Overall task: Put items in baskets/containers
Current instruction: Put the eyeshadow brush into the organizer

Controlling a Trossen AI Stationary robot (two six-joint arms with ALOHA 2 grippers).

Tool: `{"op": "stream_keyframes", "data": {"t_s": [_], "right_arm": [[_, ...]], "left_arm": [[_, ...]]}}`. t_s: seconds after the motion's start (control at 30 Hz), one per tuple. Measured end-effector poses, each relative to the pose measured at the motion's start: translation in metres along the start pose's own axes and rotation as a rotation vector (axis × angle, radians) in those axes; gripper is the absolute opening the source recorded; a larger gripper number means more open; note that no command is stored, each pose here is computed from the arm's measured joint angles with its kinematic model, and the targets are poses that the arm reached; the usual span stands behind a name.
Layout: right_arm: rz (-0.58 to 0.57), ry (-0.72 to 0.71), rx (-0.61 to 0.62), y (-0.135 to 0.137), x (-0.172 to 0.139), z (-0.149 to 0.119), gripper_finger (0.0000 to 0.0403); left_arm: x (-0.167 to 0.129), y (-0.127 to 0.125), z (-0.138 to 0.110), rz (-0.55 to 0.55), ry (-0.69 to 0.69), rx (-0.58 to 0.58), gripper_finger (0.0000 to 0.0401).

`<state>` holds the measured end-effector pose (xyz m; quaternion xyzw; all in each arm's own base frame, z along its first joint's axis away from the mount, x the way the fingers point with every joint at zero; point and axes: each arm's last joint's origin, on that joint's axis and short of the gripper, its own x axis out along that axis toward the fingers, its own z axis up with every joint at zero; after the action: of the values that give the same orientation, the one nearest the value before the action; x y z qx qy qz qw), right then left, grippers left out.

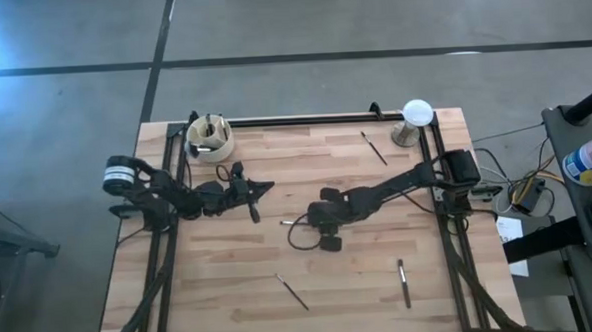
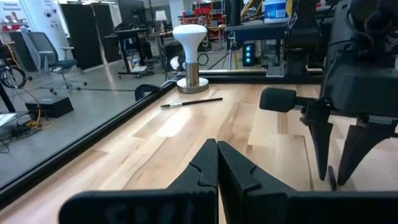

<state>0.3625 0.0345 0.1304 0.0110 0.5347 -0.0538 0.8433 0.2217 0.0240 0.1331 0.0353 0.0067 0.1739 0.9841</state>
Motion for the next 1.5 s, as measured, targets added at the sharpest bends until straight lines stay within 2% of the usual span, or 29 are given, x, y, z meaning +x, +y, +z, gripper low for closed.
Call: {"op": "stream_keyframes", "data": {"t_s": [0.33,0.57,0.7,0.83,1.17,1.27,1.5], "right_arm": [[0.056,0.026,0.001,-0.002,0.008,-0.004,0.0014],[0.076,-0.056,-0.032,-0.006,-0.008,-0.017,0.0010],[0.093,-0.212,-0.008,-0.012,-0.022,-0.029,0.0009],[0.107,-0.407,0.020,-0.016,-0.033,-0.042,0.0009],[0.090,-0.981,0.102,-0.025,-0.083,-0.038,0.0008],[0.089,-1.033,0.094,-0.025,-0.087,-0.036,0.0008],[0.082,-1.039,0.080,-0.024,-0.084,-0.027,0.0008]], "left_arm": [[0.003,0.000,-0.003,0.003,0.042,-0.086,0.0003],[0.003,0.000,0.000,0.011,0.025,-0.119,0.0052],[-0.001,0.000,0.007,-0.041,-0.043,-0.134,0.0077],[-0.005,0.000,0.013,-0.098,-0.117,-0.161,0.0084],[0.006,-0.009,0.031,-0.336,-0.212,-0.181,0.0085],[0.013,-0.012,0.040,-0.371,-0.254,-0.190,0.0085],[0.027,-0.014,0.066,-0.388,-0.365,-0.212,0.0085]]}}
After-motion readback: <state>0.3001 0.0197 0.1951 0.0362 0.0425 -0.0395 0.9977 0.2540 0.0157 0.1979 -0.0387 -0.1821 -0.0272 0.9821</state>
